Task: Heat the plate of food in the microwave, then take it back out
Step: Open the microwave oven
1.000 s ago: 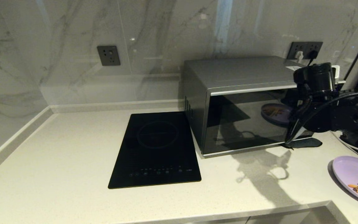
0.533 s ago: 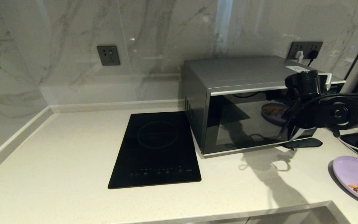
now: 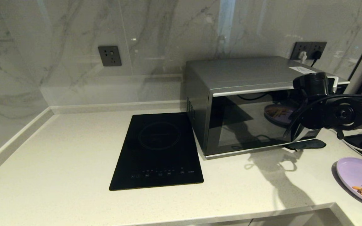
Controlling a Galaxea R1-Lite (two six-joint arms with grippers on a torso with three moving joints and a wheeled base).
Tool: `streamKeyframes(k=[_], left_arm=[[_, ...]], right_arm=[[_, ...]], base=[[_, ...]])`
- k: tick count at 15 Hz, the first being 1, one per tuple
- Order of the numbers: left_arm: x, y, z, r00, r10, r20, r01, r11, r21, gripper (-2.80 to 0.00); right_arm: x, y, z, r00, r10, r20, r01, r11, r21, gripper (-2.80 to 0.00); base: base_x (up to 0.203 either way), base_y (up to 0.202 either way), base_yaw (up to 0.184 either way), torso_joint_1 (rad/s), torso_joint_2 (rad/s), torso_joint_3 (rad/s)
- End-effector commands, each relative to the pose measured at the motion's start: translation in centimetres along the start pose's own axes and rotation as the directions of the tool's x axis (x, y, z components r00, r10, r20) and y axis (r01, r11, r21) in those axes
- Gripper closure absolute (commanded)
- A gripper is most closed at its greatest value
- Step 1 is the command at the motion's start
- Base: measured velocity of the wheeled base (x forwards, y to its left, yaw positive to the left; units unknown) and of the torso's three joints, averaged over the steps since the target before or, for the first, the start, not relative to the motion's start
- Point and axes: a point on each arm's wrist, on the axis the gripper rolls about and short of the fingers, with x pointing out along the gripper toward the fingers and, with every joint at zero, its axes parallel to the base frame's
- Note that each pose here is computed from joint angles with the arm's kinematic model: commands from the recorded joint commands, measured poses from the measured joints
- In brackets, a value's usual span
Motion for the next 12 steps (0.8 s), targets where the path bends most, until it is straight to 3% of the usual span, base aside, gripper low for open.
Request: streamKeyframes(k=[1,8,9,12], left_arm=[[0.0,0.0,0.0,1.000,0.000,-0.001,0.000,1.000,-0.001,0.00],[0.0,0.0,0.0,1.000,0.000,-0.001,0.000,1.000,-0.001,0.00],[0.0,0.0,0.0,1.000,0.000,-0.001,0.000,1.000,-0.001,0.00],[0.0,0.0,0.0,1.000,0.000,-0.001,0.000,1.000,-0.001,0.00]], right_arm=[[0.2,-0.2,0.1,1.000,-0.010,0.001,0.010,1.000,0.006,-2.80],[2.1,-0.8,0.0,0.999,-0.032,-0.020,0.033,0.999,0.011,-2.80],[2.2,-0.8,0.0,0.999,-0.027,-0.018,0.027,0.999,0.017,0.00],[2.5,-0.5,-0.1,1.000,-0.024,-0.010,0.024,0.999,0.022,0.00]], base=[[0.000,0.000,0.000,0.000,0.00,0.000],[0.000,0.000,0.000,0.000,0.00,0.000],[0.000,0.000,0.000,0.000,0.00,0.000],[0.000,0.000,0.000,0.000,0.00,0.000]])
